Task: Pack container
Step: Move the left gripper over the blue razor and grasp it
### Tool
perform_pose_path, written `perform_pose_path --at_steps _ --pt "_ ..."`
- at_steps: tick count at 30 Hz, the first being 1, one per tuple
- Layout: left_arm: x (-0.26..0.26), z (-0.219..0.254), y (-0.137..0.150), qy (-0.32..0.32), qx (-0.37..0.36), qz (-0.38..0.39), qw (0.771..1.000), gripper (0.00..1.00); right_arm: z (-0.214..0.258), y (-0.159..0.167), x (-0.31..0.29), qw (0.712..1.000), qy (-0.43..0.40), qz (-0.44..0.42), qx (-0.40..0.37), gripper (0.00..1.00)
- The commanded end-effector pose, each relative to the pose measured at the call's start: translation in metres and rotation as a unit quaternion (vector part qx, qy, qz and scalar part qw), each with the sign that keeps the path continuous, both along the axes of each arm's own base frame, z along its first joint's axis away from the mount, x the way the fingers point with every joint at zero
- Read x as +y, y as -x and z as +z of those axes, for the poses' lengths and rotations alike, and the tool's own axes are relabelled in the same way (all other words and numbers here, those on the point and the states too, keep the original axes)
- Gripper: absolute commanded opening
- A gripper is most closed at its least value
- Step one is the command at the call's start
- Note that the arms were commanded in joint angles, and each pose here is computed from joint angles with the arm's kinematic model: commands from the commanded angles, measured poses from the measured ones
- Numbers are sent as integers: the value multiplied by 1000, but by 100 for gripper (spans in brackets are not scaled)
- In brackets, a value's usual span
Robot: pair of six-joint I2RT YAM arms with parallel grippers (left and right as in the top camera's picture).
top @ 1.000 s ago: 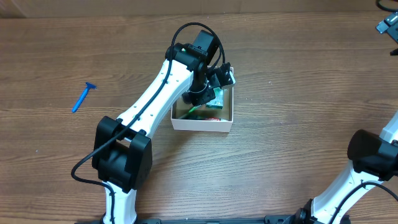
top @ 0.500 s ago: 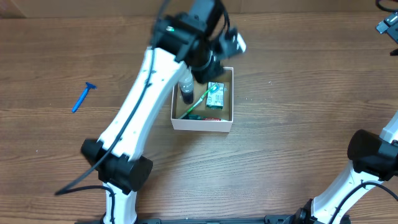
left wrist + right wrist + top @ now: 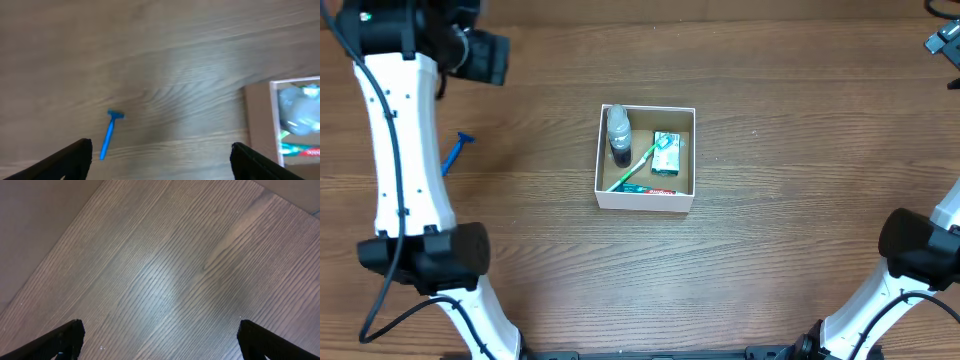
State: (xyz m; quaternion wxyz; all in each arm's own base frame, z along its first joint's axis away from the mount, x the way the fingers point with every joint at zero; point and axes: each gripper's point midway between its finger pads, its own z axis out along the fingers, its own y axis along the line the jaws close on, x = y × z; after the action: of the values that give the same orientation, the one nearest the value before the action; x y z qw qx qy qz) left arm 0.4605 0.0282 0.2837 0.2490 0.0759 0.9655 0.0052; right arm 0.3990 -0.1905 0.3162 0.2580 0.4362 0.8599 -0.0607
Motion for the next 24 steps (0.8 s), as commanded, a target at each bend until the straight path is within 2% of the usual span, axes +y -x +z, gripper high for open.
perform_pose_path --at_steps 1,6,13,24 --pt "38 -72 0 24 70 39 996 92 12 3 2 1000 7 4 -16 100" --pt "74 -129 -2 19 85 49 995 100 12 3 2 1000 7 4 -16 100" --pt "114 -188 13 20 99 79 992 100 12 3 2 1000 7 4 -16 100" --pt "108 -248 27 9 107 18 994 100 12 3 2 1000 7 4 -16 100"
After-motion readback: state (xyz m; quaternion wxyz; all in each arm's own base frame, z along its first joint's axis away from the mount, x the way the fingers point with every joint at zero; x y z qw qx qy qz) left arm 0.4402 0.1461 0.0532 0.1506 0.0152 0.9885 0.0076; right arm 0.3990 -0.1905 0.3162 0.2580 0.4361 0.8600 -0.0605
